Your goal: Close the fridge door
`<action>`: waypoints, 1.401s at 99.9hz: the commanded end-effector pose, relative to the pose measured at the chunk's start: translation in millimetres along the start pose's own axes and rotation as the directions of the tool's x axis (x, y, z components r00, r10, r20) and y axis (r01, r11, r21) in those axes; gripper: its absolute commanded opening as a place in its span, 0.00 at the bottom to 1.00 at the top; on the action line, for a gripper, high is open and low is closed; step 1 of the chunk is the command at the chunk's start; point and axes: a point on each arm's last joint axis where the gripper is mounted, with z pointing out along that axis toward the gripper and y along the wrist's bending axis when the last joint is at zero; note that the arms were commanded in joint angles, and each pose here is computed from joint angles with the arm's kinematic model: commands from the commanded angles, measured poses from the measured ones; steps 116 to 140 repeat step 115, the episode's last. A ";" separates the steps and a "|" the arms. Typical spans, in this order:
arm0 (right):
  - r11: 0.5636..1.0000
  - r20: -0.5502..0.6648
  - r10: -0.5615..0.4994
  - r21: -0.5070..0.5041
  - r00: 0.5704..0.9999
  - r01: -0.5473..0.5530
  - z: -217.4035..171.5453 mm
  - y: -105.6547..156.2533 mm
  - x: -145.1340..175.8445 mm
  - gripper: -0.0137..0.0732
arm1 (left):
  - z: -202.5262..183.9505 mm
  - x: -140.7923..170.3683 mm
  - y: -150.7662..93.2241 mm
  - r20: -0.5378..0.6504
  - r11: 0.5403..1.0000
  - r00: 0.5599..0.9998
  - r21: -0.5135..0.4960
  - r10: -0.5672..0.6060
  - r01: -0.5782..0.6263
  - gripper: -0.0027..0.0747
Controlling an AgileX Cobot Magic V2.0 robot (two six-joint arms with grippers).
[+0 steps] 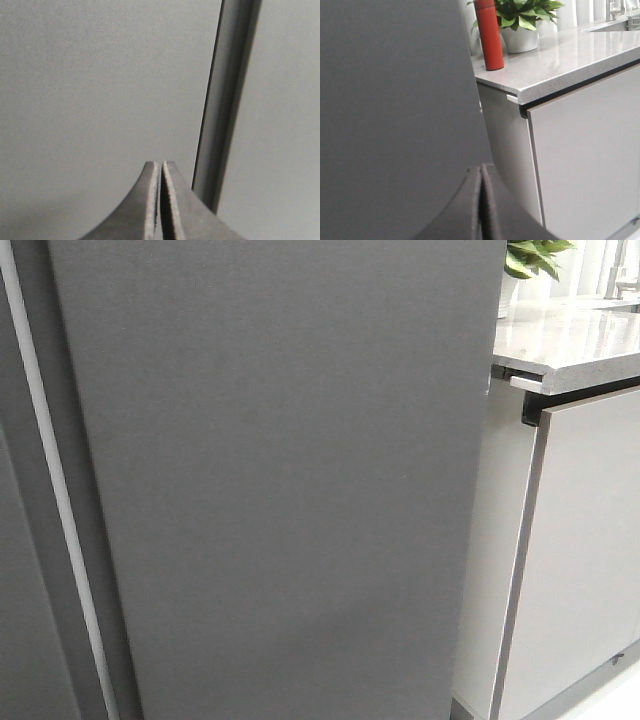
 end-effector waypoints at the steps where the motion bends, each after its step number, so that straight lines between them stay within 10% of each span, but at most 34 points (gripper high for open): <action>1: 0.999 0.137 -0.044 -0.001 0.990 0.045 -2.1 -0.4 -4.9 0.07 | -0.4 4.9 0.1 0.064 1.000 0.998 0.013 -0.009 0.008 0.01; 140: 0.999 0.114 -0.047 0.002 0.992 0.047 -0.6 -1.9 3.8 0.07 | -0.4 4.9 0.1 0.064 1.000 0.998 0.013 -0.009 0.008 0.01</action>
